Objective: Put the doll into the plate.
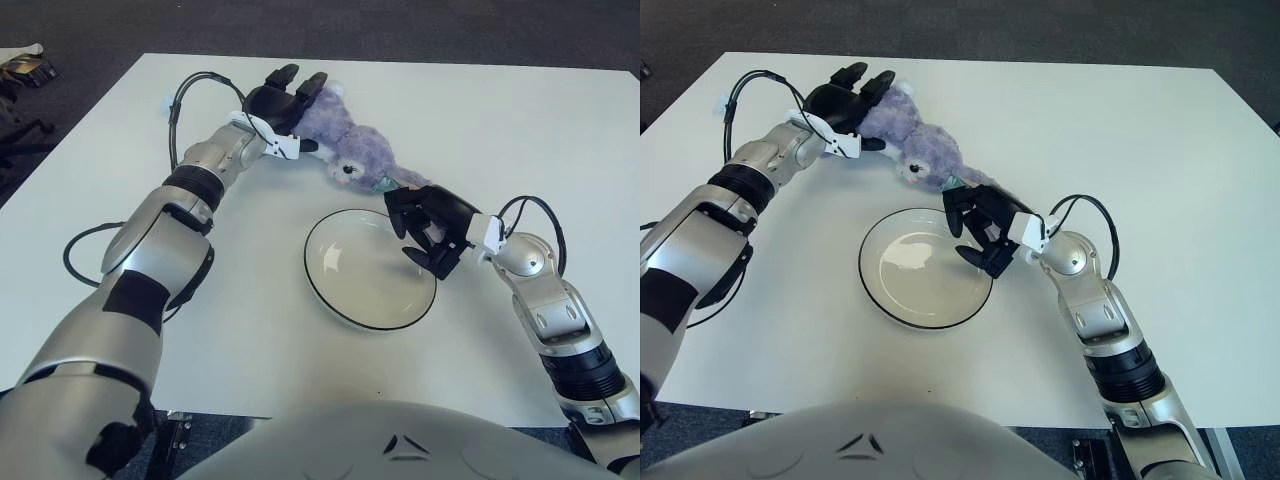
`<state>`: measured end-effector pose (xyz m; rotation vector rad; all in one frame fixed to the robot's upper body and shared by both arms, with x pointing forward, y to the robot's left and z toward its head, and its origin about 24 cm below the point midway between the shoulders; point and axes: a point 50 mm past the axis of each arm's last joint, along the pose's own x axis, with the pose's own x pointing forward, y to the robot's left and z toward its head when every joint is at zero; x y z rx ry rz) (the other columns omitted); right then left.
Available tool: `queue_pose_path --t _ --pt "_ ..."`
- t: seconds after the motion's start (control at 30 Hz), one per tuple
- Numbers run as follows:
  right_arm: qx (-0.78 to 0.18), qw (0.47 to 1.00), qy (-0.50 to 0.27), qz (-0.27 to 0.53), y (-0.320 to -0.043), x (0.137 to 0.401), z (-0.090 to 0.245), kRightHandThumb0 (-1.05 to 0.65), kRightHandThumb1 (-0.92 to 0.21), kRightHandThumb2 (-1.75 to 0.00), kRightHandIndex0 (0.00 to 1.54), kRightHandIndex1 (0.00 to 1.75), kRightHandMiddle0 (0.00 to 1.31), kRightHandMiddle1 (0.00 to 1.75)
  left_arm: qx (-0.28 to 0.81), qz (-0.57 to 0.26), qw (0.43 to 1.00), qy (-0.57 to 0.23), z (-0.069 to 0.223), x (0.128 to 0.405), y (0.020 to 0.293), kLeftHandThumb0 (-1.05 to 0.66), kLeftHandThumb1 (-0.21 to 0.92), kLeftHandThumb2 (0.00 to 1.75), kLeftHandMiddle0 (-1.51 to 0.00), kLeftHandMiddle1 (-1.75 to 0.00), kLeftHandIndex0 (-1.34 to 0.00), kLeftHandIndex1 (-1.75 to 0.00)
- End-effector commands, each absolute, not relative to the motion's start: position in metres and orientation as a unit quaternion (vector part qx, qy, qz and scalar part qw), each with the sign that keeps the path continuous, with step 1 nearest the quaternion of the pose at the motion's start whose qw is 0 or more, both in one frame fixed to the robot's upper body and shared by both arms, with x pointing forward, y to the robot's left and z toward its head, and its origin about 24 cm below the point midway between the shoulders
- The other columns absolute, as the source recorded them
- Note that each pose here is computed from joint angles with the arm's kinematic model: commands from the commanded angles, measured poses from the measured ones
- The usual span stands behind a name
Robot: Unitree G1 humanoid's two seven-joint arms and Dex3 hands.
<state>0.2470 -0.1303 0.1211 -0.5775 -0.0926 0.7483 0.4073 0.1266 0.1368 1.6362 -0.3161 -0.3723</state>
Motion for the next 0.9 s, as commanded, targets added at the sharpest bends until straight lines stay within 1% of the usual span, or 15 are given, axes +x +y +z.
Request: queue_pose_path --t 0.0,0.03,0.07,0.1,0.2,0.3,0.4,0.63,0.87 --pt "-0.275 0.884 -0.012 0.379 -0.13 0.243 0.112 -0.57 -0.11 -1.57 1.28 1.75 0.79 1.75 0.729 -0.199 0.642 -0.126 0.138 0.408 0.124 -1.05 0.92 0.39 -0.02 -0.91 0.0 0.0" --pt "-0.275 0.883 -0.011 0.38 -0.13 0.243 0.112 -0.57 -0.11 -1.57 1.28 1.75 0.79 1.75 0.73 -0.209 0.64 -0.121 0.137 0.408 0.124 -1.05 0.92 0.38 -0.01 -1.01 0.0 0.0" --pt "-0.275 0.883 -0.011 0.381 -0.13 0.242 0.112 -0.57 -0.11 -1.57 1.28 1.75 0.79 1.75 0.73 -0.216 0.638 -0.117 0.137 0.408 0.123 -1.05 0.92 0.37 -0.01 -1.25 0.0 0.0" --pt "-0.276 0.882 -0.011 0.382 -0.13 0.242 0.112 -0.57 -0.11 -1.56 1.28 1.75 0.79 1.75 0.732 -0.225 0.634 -0.11 0.135 0.408 0.122 -1.05 0.92 0.36 0.0 -1.39 0.0 0.0" --pt "-0.274 0.882 -0.012 0.383 -0.13 0.242 0.113 -0.57 -0.11 -1.56 1.28 1.75 0.78 1.75 0.737 -0.241 0.625 -0.093 0.131 0.407 0.12 -1.05 0.92 0.33 0.0 -1.63 0.0 0.0" --pt "-0.27 0.883 -0.012 0.384 -0.129 0.241 0.114 -0.57 -0.12 -1.55 1.28 1.75 0.78 1.75 0.741 -0.254 0.617 -0.077 0.13 0.408 0.12 -1.05 0.92 0.3 -0.02 -1.71 0.0 0.0" --pt "-0.267 0.884 -0.013 0.383 -0.129 0.24 0.114 -0.56 -0.12 -1.55 1.28 1.75 0.77 1.75 0.745 -0.265 0.609 -0.063 0.129 0.408 0.12 -1.05 0.92 0.28 -0.05 -1.73 0.0 0.0" --pt "-0.263 0.885 -0.013 0.383 -0.128 0.239 0.116 -0.56 -0.13 -1.55 1.27 1.75 0.77 1.75 0.748 -0.279 0.601 -0.041 0.125 0.408 0.118 -1.05 0.91 0.23 -0.2 -1.75 0.0 0.0" --pt "-0.268 0.883 -0.017 0.386 -0.128 0.238 0.116 -0.56 -0.12 -1.55 1.27 1.75 0.77 1.75 0.749 -0.274 0.602 -0.034 0.121 0.407 0.119 -1.05 0.91 0.2 -0.24 -1.75 0.0 0.0"
